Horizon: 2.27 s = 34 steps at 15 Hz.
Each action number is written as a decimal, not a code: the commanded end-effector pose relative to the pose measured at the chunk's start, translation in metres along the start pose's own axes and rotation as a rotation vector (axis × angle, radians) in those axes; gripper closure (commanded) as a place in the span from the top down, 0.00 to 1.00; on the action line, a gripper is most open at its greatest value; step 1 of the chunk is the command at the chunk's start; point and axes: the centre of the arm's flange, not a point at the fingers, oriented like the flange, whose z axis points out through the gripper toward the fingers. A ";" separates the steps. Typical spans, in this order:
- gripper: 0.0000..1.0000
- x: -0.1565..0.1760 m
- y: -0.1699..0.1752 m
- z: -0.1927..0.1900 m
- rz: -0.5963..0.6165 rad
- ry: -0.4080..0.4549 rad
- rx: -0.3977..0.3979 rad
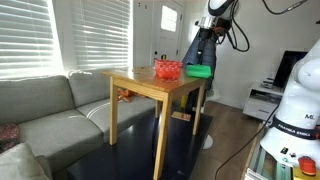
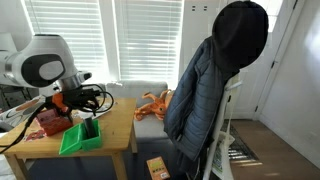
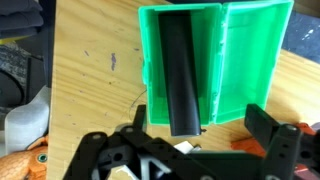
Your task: Place the remote on the table, then turn it around
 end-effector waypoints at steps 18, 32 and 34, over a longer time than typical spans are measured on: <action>0.46 0.010 0.017 0.043 -0.055 0.048 0.074; 0.45 0.011 0.022 0.053 -0.054 0.053 0.089; 0.52 0.011 0.022 0.056 -0.055 0.048 0.092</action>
